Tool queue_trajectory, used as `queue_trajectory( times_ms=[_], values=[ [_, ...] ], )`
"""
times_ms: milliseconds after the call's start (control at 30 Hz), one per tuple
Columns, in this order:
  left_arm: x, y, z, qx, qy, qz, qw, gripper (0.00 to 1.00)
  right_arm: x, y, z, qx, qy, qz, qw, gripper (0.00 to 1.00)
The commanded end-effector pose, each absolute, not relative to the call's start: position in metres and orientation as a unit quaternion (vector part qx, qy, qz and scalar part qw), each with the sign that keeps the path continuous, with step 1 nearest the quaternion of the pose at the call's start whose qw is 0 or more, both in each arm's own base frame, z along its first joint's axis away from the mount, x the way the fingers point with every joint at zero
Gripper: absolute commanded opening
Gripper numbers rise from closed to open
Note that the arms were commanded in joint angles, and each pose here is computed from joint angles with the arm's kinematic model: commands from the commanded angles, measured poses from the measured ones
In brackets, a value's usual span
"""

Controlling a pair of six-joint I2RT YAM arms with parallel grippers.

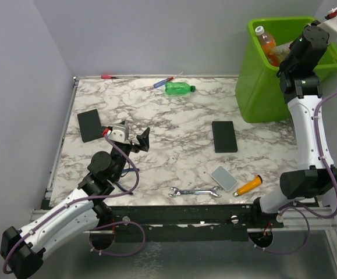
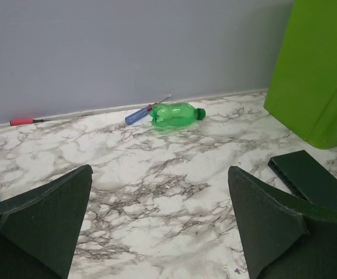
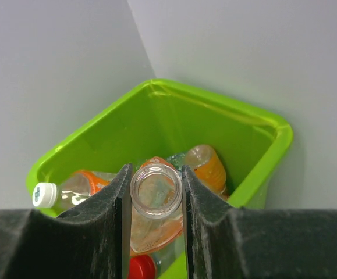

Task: Put the plastic bottles in the bin
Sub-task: Place the plastic bottle in the trash bin.

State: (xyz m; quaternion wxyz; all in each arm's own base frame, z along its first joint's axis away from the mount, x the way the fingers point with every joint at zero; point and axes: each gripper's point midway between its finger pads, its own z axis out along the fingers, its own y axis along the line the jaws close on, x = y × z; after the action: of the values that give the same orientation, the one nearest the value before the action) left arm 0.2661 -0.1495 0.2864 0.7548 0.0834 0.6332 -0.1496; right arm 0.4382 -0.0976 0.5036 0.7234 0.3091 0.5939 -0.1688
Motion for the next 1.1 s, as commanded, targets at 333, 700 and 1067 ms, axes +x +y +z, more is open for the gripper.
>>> queue_trajectory(
  times_ms=[333, 700, 1067],
  values=[
    [0.268, -0.151, 0.286, 0.084, 0.638, -0.148, 0.751, 0.99, 0.438, -0.146, 0.578, 0.363, 0.439, -0.226, 0.791, 0.00],
    [0.265, -0.152, 0.288, 0.083, 0.634, -0.157, 0.752, 0.99, 0.501, -0.171, 0.464, 0.355, 0.584, -0.240, 0.690, 0.00],
    [0.269, -0.158, 0.279, 0.096, 0.645, -0.153, 0.743, 0.99, 0.516, -0.128, 0.456, 0.305, 0.628, -0.107, 0.708, 0.79]
  ],
)
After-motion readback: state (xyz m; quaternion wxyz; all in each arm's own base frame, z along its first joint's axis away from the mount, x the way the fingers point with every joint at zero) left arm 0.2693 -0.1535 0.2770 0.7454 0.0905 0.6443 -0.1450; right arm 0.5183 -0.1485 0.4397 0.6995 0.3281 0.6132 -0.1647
